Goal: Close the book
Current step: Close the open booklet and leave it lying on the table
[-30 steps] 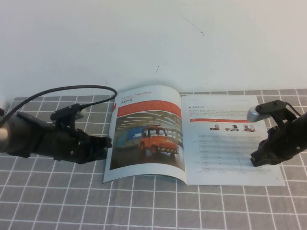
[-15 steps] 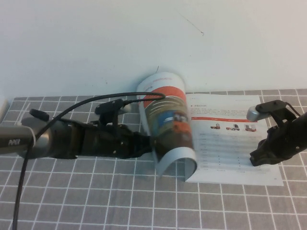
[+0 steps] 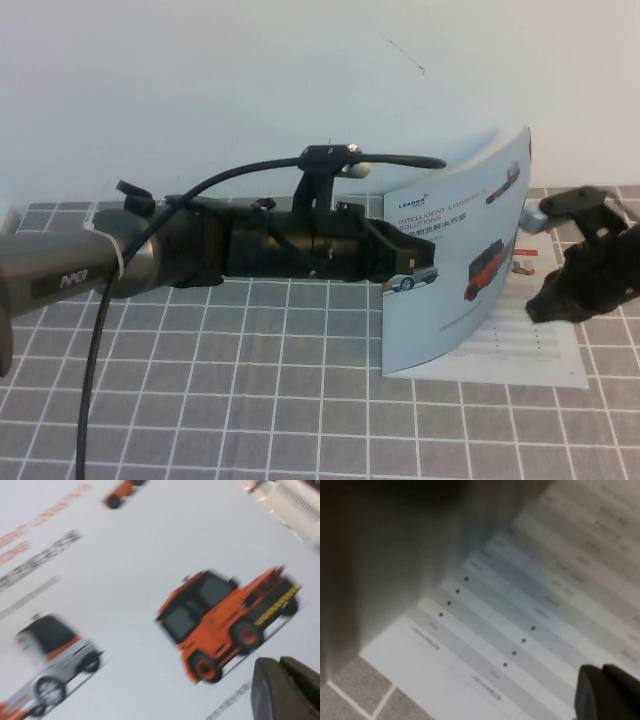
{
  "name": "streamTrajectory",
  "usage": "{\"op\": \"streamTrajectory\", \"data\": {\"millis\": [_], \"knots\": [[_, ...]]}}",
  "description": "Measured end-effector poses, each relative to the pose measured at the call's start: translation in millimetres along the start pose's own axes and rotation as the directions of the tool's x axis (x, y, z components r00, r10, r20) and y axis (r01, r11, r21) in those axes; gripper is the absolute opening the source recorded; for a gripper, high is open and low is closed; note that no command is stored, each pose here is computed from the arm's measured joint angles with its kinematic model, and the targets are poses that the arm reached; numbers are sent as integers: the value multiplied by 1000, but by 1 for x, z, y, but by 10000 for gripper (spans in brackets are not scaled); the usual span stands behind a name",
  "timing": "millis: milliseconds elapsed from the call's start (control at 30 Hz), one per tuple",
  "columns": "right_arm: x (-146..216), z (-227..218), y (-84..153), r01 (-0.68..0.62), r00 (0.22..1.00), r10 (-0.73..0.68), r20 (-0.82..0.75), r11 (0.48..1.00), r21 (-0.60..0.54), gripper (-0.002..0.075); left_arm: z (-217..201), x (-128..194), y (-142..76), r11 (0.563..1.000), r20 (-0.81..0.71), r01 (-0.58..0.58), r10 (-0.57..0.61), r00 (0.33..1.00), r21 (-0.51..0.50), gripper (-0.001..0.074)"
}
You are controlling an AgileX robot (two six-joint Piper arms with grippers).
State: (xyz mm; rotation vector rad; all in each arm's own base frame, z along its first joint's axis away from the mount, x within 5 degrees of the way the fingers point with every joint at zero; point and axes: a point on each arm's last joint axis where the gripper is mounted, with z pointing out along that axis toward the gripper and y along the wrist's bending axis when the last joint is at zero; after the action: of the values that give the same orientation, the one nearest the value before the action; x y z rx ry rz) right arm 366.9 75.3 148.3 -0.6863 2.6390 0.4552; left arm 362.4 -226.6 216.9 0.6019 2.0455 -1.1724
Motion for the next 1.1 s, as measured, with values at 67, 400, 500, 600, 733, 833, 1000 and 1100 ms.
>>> {"op": "streamTrajectory", "data": {"millis": [67, 400, 500, 600, 733, 833, 1000, 1100], "knots": [[-6, -18, 1, 35, 999, -37, 30, 997, 61, -3, 0, -3, -4, 999, 4, -12, 12, 1000, 31, -2], [-22, -99, 25, 107, 971, -139, 196, 980, 166, -3, -40, -42, -50, 962, 110, -274, 272, 956, 9, -2], [-22, -81, 29, 129, 976, -147, 163, 985, 116, -3, -60, -53, -69, 925, 114, -378, 379, 918, -33, -2], [-16, -49, 23, 110, 989, -116, 87, 991, 69, -3, -79, -58, -85, 863, 81, -500, 504, 860, -66, -2], [-3, -8, 12, 75, 997, -75, -18, 997, 25, -3, -105, -62, -107, 792, 21, -603, 607, 795, -96, -2], [3, 6, 8, 60, 997, -60, -57, 998, 9, -3, -123, -63, -121, 767, -15, -630, 633, 774, -118, -2], [-1, -7, 12, 73, 997, -73, -28, 997, 17, -3, -152, -65, -142, 726, -47, -666, 669, 741, -168, -2], [-12, -40, 22, 104, 993, -107, 54, 993, 49, -3, -169, -66, -155, 710, -38, -676, 684, 729, -200, -2]]}}
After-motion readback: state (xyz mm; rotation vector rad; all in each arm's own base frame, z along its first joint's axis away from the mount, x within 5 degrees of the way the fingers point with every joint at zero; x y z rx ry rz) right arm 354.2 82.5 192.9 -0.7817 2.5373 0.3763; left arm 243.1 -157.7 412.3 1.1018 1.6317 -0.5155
